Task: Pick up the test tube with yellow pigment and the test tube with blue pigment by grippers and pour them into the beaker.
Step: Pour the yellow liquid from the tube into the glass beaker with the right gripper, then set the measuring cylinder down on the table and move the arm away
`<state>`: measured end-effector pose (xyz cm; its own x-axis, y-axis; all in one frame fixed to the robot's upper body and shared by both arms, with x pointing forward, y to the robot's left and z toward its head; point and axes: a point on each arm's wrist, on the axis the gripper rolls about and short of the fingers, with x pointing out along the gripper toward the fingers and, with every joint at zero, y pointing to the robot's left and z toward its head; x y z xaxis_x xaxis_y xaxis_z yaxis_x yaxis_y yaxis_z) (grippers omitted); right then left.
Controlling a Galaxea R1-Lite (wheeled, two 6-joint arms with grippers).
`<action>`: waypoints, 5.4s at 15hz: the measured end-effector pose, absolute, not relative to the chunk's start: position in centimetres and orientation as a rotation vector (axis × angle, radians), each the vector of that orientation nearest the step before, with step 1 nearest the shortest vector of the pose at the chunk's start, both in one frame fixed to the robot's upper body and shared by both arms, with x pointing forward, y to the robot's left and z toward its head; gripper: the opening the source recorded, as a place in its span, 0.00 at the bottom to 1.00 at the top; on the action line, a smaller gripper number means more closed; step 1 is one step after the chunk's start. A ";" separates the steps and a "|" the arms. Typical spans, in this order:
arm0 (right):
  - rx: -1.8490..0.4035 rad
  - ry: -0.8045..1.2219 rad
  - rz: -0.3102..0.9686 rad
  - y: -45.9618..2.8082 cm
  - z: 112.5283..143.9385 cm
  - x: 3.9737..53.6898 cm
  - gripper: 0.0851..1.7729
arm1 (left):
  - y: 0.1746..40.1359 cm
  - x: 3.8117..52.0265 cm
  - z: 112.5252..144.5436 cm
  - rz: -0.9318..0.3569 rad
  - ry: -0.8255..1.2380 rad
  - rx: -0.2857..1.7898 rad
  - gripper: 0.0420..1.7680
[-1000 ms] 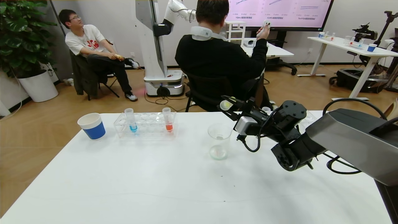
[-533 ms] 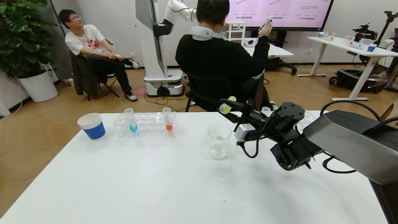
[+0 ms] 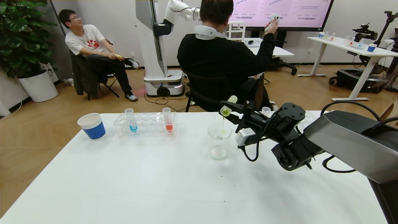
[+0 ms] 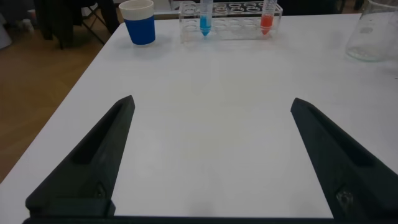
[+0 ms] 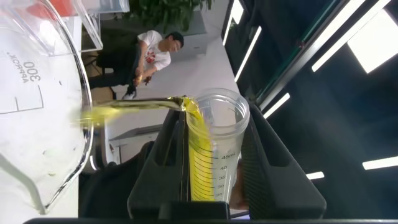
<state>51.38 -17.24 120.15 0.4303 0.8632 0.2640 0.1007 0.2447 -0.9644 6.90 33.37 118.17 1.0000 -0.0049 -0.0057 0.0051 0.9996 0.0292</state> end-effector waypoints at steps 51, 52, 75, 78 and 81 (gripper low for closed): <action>0.022 -0.050 0.011 -35.8 132.3 43.3 0.25 | 33.4 6.9 118.2 -0.005 0.005 0.029 0.99; 0.020 -0.056 -0.025 -37.5 132.4 43.4 0.25 | 33.4 6.9 118.2 -0.005 0.005 0.029 0.99; 0.043 0.081 -0.260 -49.1 121.5 50.5 0.25 | 33.4 6.9 118.2 -0.005 0.005 0.029 0.99; 0.025 0.019 -0.261 -49.2 121.9 50.5 0.63 | 33.4 6.9 118.2 -0.005 0.005 0.029 0.99; 0.012 -0.008 -0.247 -48.8 122.2 50.5 0.98 | 33.4 6.9 118.2 -0.005 0.005 0.029 0.99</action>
<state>50.49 -48.78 122.23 0.9696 -0.2447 0.0063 0.2446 0.9695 0.0127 6.90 33.37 118.18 1.0000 -0.0045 -0.0053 0.0046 0.9996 0.0292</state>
